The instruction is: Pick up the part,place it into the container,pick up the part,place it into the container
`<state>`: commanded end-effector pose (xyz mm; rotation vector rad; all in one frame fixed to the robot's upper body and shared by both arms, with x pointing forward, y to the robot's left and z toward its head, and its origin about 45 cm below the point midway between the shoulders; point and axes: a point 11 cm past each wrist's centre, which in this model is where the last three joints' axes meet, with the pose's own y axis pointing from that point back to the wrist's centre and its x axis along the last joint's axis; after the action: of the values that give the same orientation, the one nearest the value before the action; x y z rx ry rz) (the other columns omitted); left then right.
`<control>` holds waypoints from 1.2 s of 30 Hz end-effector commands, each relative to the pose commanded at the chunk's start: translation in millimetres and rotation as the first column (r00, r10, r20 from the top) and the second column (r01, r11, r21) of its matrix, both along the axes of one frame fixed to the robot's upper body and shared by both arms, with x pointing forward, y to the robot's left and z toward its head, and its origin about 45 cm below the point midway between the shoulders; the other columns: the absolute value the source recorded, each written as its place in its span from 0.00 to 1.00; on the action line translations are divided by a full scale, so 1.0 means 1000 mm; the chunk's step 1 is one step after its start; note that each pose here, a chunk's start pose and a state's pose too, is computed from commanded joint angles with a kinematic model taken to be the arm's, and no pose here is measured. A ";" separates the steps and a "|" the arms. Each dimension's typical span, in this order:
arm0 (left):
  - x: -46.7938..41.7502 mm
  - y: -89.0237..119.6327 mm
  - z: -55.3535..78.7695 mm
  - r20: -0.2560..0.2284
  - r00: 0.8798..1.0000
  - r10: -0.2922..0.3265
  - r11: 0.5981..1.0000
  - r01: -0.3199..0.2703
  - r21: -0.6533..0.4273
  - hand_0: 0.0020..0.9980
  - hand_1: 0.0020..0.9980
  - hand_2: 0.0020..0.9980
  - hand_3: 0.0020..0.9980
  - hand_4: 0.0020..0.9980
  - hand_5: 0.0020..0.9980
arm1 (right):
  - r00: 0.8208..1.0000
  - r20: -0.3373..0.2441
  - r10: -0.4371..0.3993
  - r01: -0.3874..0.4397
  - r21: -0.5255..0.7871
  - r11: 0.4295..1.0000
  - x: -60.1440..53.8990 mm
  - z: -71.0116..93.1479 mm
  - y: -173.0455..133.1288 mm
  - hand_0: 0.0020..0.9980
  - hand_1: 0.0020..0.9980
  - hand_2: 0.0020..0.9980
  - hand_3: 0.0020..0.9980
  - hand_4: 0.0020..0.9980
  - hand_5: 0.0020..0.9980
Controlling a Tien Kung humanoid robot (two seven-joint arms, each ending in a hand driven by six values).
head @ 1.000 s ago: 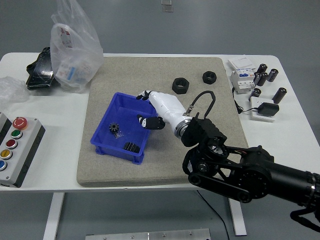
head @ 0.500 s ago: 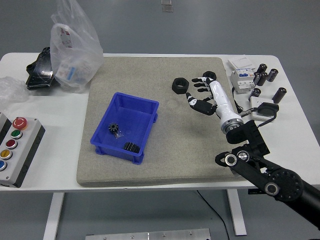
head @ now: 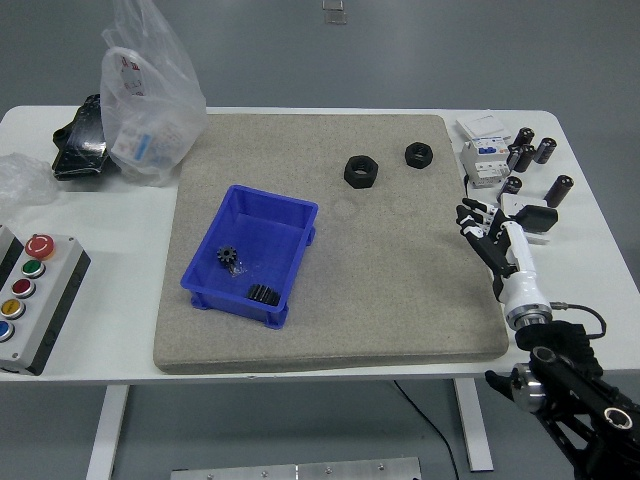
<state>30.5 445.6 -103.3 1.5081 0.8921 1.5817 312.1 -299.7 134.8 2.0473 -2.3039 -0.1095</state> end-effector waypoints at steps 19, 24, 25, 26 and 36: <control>0.0062 -0.005 -0.001 0.018 1.000 -0.022 1.000 0.022 -0.008 0.63 0.53 0.52 0.62 0.70 0.32 | 0.981 0.146 -0.128 0.106 0.145 0.984 -0.012 0.025 -0.026 0.79 0.72 0.72 0.68 0.78 0.52; 0.0115 0.001 0.002 0.026 0.999 -0.034 0.999 0.034 0.003 0.63 0.53 0.52 0.62 0.70 0.32 | 0.979 0.146 -0.141 0.120 0.141 0.983 -0.012 0.026 -0.029 0.79 0.72 0.72 0.68 0.78 0.52; 0.0114 0.002 0.002 0.025 0.999 -0.036 0.999 0.036 0.005 0.63 0.53 0.52 0.62 0.70 0.32 | 0.979 0.145 -0.144 0.124 0.141 0.982 -0.012 0.026 -0.030 0.79 0.72 0.72 0.68 0.78 0.52; 0.0112 0.004 0.003 0.025 0.999 -0.038 0.999 0.037 0.007 0.63 0.53 0.52 0.62 0.70 0.32 | 0.978 0.144 -0.148 0.128 0.142 0.982 -0.013 0.026 -0.030 0.79 0.72 0.72 0.68 0.78 0.52; 0.0132 0.007 0.004 0.037 0.998 -0.047 0.999 0.046 0.008 0.63 0.53 0.52 0.62 0.70 0.30 | 0.967 0.150 -0.207 0.183 0.159 0.970 -0.017 0.025 -0.038 0.78 0.71 0.71 0.67 0.78 0.53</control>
<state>43.7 452.2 -99.5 1.4888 0.8257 1.5759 295.2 -337.8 160.2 1.9532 -2.6710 -0.1220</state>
